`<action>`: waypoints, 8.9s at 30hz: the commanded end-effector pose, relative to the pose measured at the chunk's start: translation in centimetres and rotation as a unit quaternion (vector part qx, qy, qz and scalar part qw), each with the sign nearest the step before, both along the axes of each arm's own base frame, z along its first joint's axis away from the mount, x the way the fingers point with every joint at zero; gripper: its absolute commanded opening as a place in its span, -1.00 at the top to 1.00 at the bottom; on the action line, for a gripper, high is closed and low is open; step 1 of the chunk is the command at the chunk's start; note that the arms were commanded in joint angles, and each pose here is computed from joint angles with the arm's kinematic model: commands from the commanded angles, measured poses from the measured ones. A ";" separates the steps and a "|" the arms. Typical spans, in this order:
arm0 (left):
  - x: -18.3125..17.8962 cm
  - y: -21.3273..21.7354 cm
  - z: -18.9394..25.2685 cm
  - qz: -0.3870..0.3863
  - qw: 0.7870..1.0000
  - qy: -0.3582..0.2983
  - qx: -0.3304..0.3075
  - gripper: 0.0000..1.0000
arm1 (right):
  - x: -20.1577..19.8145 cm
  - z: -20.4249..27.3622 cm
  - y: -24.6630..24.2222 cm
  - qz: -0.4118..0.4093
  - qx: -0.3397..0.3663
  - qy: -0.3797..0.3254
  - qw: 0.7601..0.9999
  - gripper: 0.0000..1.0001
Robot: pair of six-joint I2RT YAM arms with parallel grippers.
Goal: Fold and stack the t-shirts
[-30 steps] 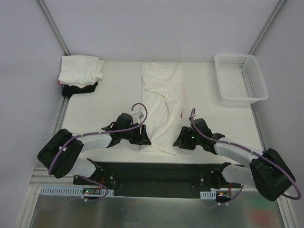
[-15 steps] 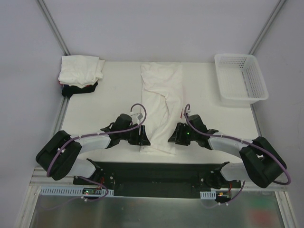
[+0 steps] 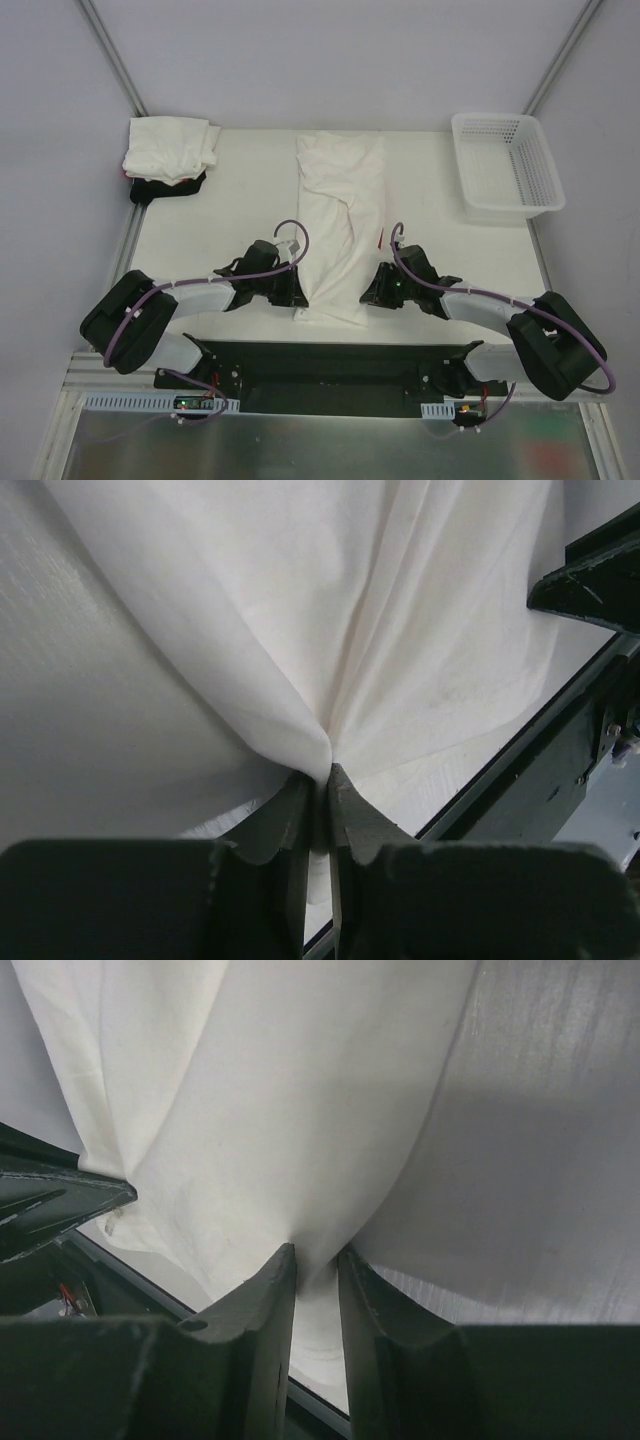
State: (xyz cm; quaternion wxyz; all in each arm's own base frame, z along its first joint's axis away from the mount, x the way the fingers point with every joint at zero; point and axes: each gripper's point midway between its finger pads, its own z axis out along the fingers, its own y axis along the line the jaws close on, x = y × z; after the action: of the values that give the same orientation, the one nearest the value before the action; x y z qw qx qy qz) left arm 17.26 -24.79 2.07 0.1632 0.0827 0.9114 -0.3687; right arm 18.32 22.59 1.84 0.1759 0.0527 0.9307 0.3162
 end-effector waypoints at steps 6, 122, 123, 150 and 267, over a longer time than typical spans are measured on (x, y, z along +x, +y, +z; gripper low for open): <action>0.6 0.2 -0.5 0.005 1.000 0.003 0.014 0.92 | -2.1 -3.0 -2.4 0.001 -0.070 0.048 0.996 0.97; 22.0 -2.1 9.5 0.080 0.987 -0.134 -0.045 0.86 | 21.5 8.4 -1.9 -0.129 -0.004 -0.077 0.989 0.99; 22.1 -2.1 9.3 0.080 0.987 -0.132 -0.044 0.86 | 21.5 8.4 -1.9 -0.129 -0.003 -0.076 0.989 0.99; 27.3 0.3 12.5 0.111 0.977 -0.175 -0.041 0.83 | 27.6 9.2 -3.5 -0.143 -0.017 -0.106 0.984 0.99; 24.4 -1.9 5.4 -0.144 0.976 -0.155 0.052 0.58 | 25.3 4.3 -3.1 -0.120 -0.008 -0.049 0.992 0.74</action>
State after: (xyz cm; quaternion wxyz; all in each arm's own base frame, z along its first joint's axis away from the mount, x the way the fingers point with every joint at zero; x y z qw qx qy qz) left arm 41.22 -25.94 6.69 0.2320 0.2615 0.8799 -0.3218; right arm 41.55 19.23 4.15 0.2258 0.1528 0.9220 0.2749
